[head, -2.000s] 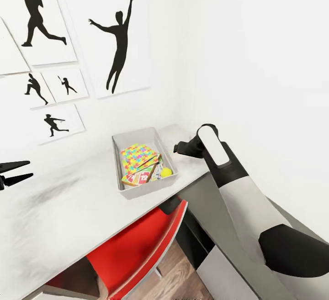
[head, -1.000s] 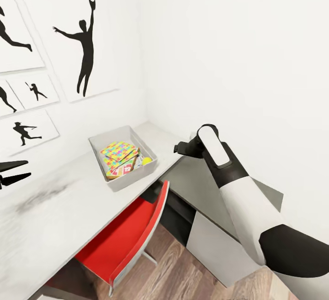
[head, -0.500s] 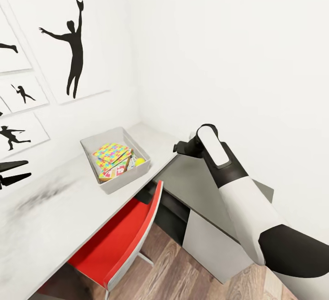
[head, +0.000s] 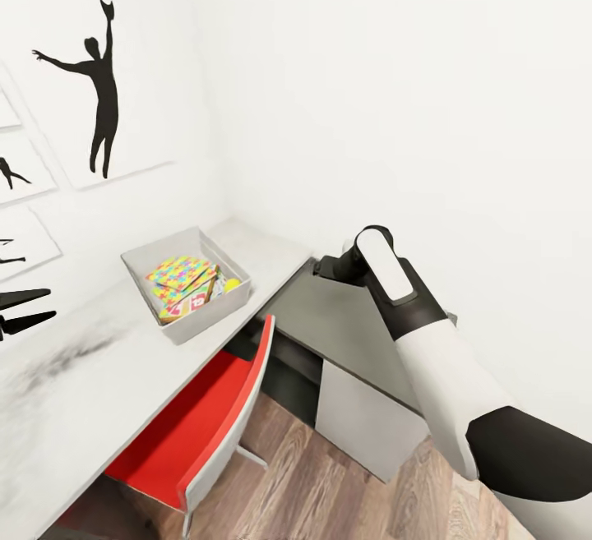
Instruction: Put all the toys in the child's room - the three board games (two on the bed and one on the table), the two jigsaw puzzles on the table, and the tennis ball on the table - inside the toy box on the table in the child's room.
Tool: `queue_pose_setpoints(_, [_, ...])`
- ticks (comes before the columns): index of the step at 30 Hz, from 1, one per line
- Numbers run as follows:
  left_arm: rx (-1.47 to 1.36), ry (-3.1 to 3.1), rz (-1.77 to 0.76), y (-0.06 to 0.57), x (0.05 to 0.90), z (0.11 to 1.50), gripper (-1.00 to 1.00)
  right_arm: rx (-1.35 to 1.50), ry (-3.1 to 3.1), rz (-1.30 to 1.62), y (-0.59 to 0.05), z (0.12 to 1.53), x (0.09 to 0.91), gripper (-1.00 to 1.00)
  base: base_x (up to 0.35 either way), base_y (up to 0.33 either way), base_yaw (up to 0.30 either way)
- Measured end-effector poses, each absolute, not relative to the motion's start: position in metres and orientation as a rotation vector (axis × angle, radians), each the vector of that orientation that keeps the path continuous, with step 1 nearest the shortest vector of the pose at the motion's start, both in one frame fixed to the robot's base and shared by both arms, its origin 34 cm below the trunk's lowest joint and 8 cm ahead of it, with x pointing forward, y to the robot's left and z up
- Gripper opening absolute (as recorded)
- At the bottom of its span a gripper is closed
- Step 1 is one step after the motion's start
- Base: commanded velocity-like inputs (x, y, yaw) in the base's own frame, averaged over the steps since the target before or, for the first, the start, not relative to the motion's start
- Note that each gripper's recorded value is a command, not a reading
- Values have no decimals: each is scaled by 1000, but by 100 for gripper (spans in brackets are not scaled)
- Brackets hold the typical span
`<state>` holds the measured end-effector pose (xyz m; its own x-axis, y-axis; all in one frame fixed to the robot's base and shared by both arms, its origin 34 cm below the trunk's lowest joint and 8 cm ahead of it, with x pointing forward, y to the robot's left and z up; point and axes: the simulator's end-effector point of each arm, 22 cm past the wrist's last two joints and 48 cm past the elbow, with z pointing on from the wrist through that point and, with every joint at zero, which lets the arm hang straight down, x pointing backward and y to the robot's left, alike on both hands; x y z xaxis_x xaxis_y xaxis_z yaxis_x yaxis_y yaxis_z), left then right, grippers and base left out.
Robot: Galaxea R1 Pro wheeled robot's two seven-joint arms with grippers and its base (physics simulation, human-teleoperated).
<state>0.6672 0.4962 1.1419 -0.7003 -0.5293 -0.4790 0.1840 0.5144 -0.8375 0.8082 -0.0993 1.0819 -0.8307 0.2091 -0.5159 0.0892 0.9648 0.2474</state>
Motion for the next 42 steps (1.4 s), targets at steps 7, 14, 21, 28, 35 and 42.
queue_pose_setpoints(7, [-277,2014,-1228,497,666,1146,100,211,2547,288,-99,1083,806,100,-210,173,-261])
queue_pose_setpoints(14, [-272,2009,-1229,496,665,1148,100,213,2539,288,-99,1088,806,100,-47,104,-253])
queue_pose_setpoints(21, [-267,2001,-1228,496,664,1153,100,214,2538,289,-100,1090,803,100,-3,7,-253])
queue_pose_setpoints(28, [-262,1996,-1228,496,663,1157,100,216,2536,288,-101,1091,801,100,-27,0,-253])
queue_pose_setpoints(35, [-257,1988,-1227,496,662,1161,100,223,2535,293,-102,1092,799,100,-129,0,-235])
queue_pose_setpoints(42, [-251,1980,-1226,496,660,1166,100,224,2529,294,-102,1097,797,100,-17,0,-221])
